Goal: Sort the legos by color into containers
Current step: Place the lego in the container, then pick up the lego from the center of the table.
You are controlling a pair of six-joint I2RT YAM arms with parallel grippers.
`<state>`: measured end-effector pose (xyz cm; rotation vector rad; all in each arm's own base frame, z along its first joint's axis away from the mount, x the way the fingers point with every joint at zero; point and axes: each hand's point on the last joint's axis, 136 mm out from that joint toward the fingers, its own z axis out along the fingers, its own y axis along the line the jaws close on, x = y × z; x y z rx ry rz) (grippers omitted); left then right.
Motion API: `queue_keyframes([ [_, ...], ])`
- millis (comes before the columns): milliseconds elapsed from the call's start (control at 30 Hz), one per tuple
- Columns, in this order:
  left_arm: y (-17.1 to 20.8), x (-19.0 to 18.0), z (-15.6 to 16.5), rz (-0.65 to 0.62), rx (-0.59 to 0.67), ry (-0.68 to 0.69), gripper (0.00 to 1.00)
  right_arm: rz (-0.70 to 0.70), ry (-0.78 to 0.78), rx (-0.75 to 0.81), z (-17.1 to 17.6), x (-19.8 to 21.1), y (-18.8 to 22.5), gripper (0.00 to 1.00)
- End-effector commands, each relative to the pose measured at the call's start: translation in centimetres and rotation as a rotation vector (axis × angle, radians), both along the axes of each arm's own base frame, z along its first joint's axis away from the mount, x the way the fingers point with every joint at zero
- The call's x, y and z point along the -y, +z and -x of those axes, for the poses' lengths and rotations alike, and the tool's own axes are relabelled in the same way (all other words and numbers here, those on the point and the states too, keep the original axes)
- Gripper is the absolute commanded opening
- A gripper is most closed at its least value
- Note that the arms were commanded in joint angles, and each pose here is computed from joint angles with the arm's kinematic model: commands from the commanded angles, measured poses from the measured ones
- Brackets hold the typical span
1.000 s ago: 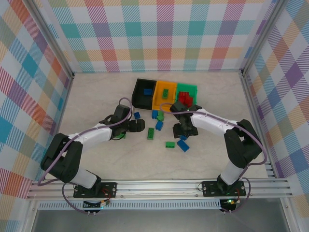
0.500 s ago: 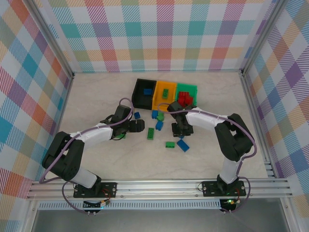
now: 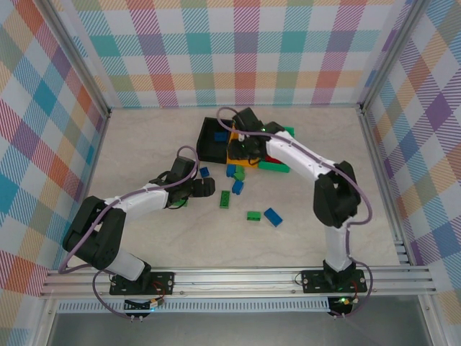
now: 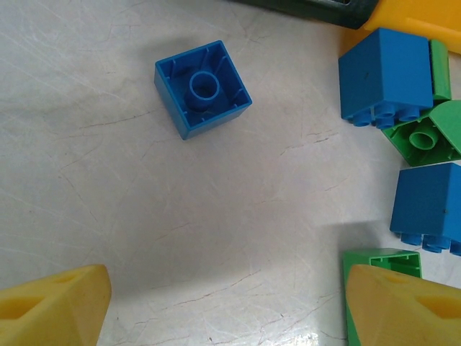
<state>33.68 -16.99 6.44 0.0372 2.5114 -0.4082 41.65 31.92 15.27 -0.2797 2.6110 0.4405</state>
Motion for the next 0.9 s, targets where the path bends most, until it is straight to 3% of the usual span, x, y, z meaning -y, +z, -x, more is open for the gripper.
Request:
queue_keyframes([
  [0,1.4,0.0,-0.5,0.027,0.048,0.019,0.85,-0.006,0.053,0.025,-2.4,-2.7,-0.2,0.35],
  [133,1.6,0.3,-0.5,0.044,0.050,0.007,0.84,-0.029,0.082,0.078,-6.0,-5.5,0.2,0.38],
  [233,2.0,0.9,-0.3,0.076,0.064,-0.016,0.84,-0.050,0.087,0.106,-7.8,-6.9,0.3,0.58],
  [333,2.6,1.6,0.0,0.101,0.083,-0.051,0.84,-0.060,0.084,0.102,-7.9,-7.1,0.4,0.64],
  [600,4.5,6.3,1.9,0.071,0.165,-0.253,0.81,-0.067,0.095,0.123,-3.9,-4.2,3.6,0.67],
  [733,3.7,9.9,2.4,0.002,0.123,-0.365,0.77,-0.022,0.071,0.141,-0.6,-0.4,4.5,0.68],
  [867,2.0,11.1,2.0,-0.043,0.044,-0.382,0.75,0.035,0.022,0.113,3.5,4.5,2.8,0.68],
])
